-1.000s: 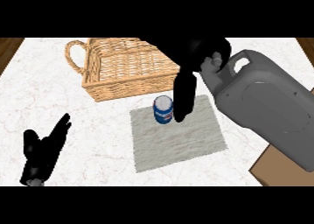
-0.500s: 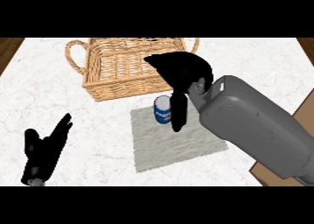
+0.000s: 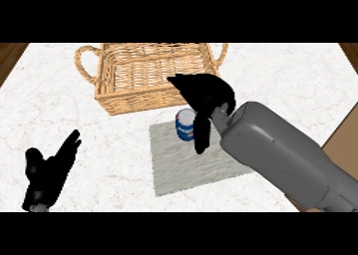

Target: Pick the can from the placemat and place it in the basket

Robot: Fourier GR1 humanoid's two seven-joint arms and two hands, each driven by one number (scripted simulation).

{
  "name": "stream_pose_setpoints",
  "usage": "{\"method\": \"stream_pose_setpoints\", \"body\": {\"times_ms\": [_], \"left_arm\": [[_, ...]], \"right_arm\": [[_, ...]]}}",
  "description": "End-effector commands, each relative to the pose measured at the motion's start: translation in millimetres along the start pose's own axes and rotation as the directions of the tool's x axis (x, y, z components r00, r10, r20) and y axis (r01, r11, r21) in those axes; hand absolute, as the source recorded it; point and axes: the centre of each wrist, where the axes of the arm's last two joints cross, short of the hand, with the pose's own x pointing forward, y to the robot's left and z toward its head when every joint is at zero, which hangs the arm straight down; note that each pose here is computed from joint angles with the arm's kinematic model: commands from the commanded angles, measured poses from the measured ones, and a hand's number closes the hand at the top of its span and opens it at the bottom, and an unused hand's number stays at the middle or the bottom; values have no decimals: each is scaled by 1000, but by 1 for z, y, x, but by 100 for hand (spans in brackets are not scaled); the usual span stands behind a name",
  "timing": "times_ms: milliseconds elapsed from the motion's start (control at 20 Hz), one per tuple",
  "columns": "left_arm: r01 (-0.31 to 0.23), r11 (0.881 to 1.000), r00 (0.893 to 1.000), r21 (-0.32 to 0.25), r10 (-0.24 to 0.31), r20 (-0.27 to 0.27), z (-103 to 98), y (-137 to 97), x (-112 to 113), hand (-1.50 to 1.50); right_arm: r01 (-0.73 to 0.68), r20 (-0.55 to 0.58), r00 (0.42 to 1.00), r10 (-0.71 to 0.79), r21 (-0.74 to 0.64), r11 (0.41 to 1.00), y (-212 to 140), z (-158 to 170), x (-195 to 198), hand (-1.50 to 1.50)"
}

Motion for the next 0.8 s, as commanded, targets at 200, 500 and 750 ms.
{"method": "stream_pose_setpoints", "body": {"times_ms": [200,500,750], "left_arm": [[-1,1000,989,-6,0,-146,5,-9,-31,0],[-11,1000,991,-7,10,-133,-2,-17,-23,0],[-11,1000,992,-1,11,-127,7,-9,-22,0]], "right_arm": [[24,-2,1000,-24,-25,999,18,-14,-13,-150],[11,3,1000,-11,-29,1000,27,-35,-15,-150],[-37,-21,999,38,20,999,59,-30,-12,-150]]}}
